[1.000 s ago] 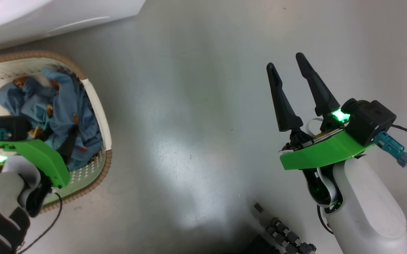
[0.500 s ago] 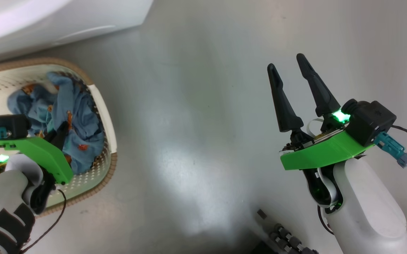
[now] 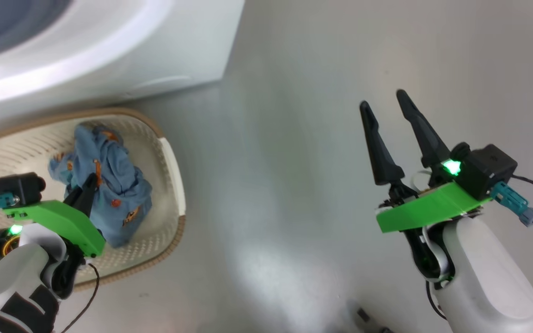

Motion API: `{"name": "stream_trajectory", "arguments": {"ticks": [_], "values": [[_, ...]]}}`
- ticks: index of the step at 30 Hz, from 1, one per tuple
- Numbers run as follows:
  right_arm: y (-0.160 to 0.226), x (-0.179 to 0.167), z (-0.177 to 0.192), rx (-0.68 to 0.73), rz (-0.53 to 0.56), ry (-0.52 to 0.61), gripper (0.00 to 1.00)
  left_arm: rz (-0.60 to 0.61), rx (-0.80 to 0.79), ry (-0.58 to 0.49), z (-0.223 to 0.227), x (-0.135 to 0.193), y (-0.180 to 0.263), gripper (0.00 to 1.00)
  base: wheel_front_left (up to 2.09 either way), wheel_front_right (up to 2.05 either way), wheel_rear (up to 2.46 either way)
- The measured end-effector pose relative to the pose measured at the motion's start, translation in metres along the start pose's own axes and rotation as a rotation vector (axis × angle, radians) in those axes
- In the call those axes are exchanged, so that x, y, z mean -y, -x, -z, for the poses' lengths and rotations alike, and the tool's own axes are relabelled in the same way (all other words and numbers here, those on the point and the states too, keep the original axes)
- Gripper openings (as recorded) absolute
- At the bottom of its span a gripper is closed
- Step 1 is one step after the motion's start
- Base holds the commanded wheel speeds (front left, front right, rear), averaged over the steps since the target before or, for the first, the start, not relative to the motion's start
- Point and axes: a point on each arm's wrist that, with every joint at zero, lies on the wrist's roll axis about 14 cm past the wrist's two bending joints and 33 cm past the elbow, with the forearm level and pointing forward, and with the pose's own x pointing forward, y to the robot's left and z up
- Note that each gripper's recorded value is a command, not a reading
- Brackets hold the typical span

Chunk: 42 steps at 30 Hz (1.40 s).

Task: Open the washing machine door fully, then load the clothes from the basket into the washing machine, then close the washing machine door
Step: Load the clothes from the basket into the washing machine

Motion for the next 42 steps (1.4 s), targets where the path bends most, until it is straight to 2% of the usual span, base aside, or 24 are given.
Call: {"name": "stream_trajectory", "arguments": {"ticks": [14, 30, 42], "values": [[0.033, -0.009, -0.039, 0.069, -0.026, 0.015, 1.00, -0.040, 0.259, -0.045, -0.068, 0.003, 0.078, 0.00, 0.00, 0.00, 0.00], [0.073, -0.019, -0.069, 0.136, -0.051, 0.021, 1.00, -0.075, 0.608, -0.122, -0.124, 0.017, 0.182, 0.00, 0.00, 0.00, 0.00], [0.102, -0.020, -0.075, 0.156, -0.055, 0.030, 1.00, -0.127, 0.818, -0.167, -0.125, 0.023, 0.261, 0.00, 0.00, 0.00, 0.00]]}}
